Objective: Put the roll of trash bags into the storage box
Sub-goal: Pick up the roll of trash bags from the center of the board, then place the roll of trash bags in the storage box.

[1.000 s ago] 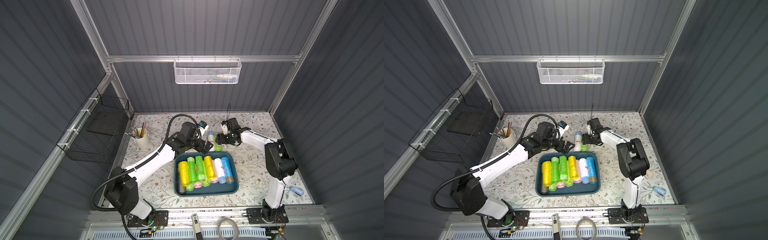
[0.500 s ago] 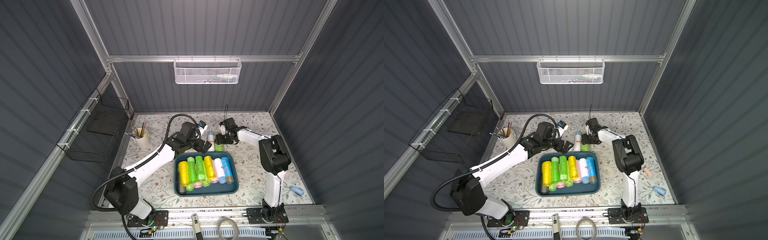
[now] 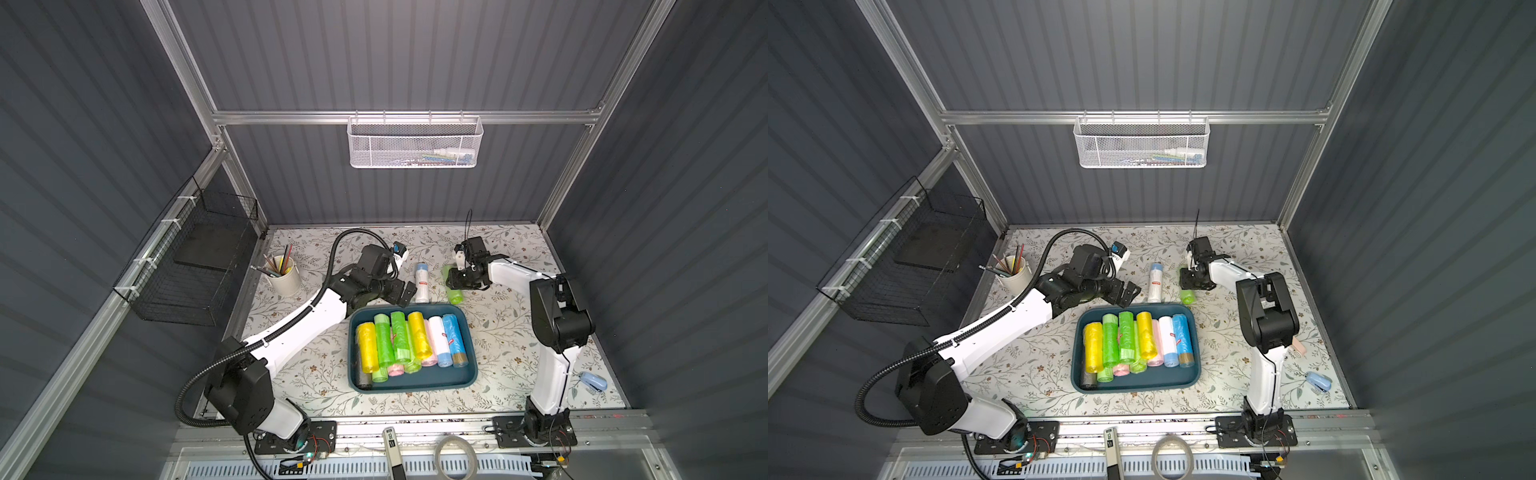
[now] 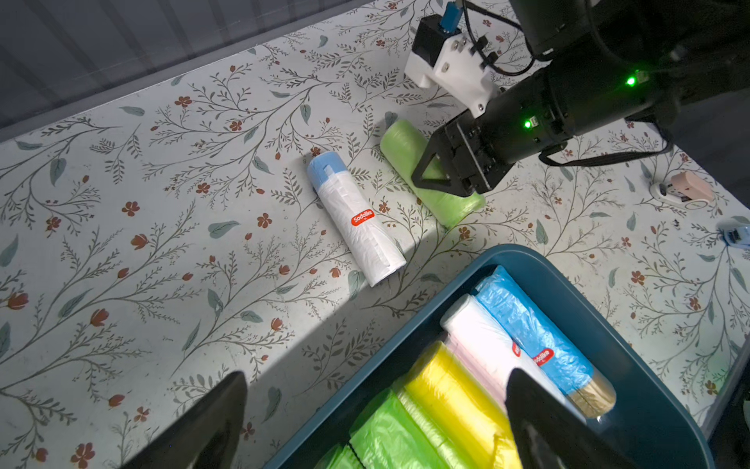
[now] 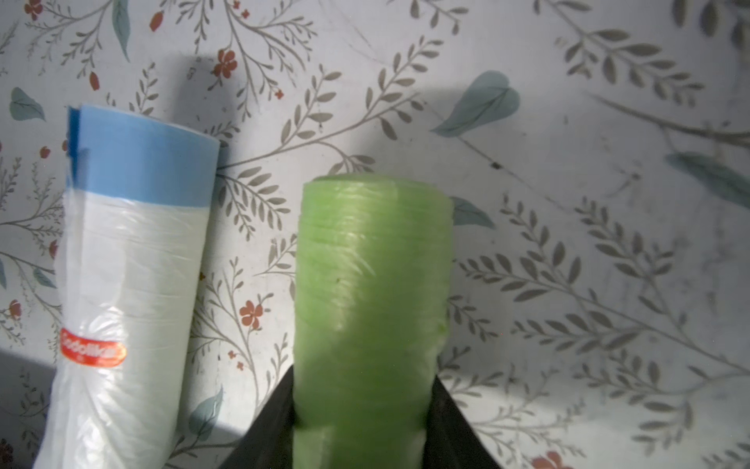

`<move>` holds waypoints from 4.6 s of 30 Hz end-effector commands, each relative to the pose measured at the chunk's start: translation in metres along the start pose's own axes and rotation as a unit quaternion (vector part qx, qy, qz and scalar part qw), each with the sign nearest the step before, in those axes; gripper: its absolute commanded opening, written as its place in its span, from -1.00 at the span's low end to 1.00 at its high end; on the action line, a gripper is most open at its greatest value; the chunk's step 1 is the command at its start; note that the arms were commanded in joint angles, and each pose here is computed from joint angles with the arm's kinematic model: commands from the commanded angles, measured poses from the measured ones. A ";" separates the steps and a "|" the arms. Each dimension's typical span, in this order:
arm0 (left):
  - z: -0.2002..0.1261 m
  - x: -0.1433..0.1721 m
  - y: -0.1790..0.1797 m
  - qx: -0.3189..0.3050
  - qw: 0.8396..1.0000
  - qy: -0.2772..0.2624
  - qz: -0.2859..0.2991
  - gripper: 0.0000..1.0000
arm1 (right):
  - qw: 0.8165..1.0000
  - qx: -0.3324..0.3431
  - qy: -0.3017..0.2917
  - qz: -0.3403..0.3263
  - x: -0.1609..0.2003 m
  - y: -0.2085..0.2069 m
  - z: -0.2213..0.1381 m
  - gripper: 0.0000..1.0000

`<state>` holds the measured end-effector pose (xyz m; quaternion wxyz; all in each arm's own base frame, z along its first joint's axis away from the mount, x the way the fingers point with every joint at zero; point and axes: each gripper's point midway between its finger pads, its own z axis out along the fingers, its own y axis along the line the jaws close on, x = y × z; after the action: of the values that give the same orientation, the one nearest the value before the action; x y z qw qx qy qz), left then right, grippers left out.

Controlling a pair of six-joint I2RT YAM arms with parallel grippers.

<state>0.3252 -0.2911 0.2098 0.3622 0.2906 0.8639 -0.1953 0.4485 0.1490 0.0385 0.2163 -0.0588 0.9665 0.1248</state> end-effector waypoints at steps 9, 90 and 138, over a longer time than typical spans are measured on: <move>-0.003 -0.002 -0.009 0.020 0.999 0.016 -0.026 0.99 | 0.998 -0.015 -0.057 0.015 -0.026 -0.002 -0.051 -0.21; -0.100 0.079 -0.083 0.244 0.967 0.031 0.064 0.99 | 0.979 -0.199 0.031 0.012 0.140 0.122 -0.114 -0.16; -0.096 0.083 -0.087 0.261 0.963 0.046 0.054 1.00 | 0.984 -0.167 0.069 -0.011 0.154 0.124 -0.090 -0.11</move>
<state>0.1767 -0.2758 0.2277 0.2526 0.4306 0.7795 -0.3783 0.2524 0.2352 0.0748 0.1315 -0.1044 0.9434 0.2861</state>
